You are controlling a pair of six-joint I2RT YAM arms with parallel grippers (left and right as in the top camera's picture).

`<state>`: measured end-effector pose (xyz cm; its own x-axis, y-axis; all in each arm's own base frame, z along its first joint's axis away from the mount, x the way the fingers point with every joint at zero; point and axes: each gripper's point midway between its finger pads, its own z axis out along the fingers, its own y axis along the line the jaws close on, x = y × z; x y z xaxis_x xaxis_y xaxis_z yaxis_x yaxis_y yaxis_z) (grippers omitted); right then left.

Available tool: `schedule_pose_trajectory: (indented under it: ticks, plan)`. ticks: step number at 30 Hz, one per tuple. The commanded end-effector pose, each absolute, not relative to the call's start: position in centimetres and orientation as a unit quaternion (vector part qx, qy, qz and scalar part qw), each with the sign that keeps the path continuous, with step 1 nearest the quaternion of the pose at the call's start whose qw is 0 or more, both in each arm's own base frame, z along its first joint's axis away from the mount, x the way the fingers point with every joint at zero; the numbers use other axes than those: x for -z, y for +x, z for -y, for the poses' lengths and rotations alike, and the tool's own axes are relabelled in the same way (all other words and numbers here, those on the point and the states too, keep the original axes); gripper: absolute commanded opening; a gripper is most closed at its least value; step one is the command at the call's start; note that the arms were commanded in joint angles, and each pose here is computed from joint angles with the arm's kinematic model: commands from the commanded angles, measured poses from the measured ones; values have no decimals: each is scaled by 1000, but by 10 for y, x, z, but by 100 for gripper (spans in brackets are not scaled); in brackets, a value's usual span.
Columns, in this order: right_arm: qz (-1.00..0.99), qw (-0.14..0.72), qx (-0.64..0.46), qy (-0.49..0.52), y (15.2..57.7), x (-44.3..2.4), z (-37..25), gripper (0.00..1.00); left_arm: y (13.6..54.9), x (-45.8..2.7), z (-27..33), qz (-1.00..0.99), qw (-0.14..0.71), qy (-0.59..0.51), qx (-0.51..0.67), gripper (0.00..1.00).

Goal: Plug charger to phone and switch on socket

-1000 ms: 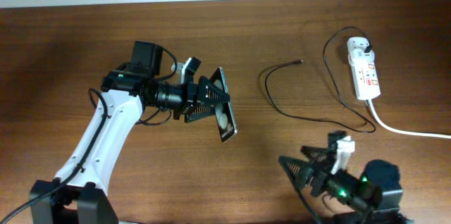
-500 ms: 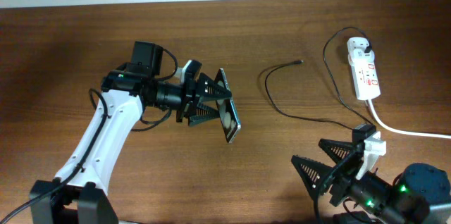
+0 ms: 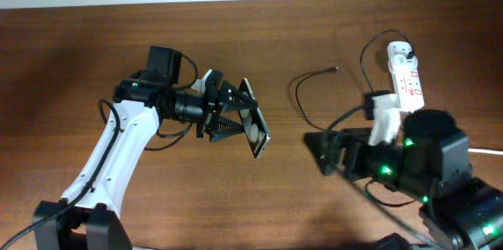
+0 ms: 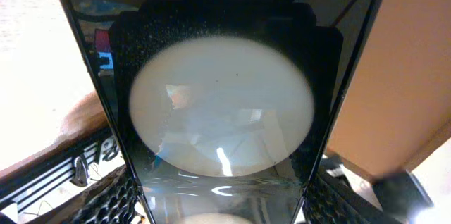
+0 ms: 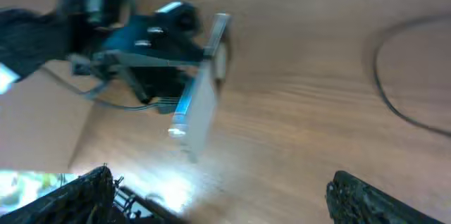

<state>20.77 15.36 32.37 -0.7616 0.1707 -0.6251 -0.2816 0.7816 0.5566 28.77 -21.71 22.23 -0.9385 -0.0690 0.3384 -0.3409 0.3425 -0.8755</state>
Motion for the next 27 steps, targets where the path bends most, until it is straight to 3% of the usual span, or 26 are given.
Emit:
schedule_pose_trajectory:
  ticks: [1,4,10,19,24,26,27]
  plan:
    - [-892,360,-275,-8,196,-325,-151,99,288,-227,215,808,116,125,-564,52]
    - [-905,365,-216,3,190,-301,-162,99,288,-227,215,808,116,125,-564,52]
    - [-896,422,-136,12,208,-264,-242,99,287,-227,215,807,117,125,-565,53]
    - [-902,406,-128,68,241,-241,-251,99,287,-229,216,805,119,124,-568,53]
    - [-910,380,-158,45,249,-239,-260,100,284,-234,218,795,128,118,-581,53]
    - [-910,380,-158,45,249,-239,-260,92,284,-236,218,793,129,117,-583,53]
    - [-910,383,-154,39,249,-239,-259,81,283,-237,218,791,131,116,-586,53]
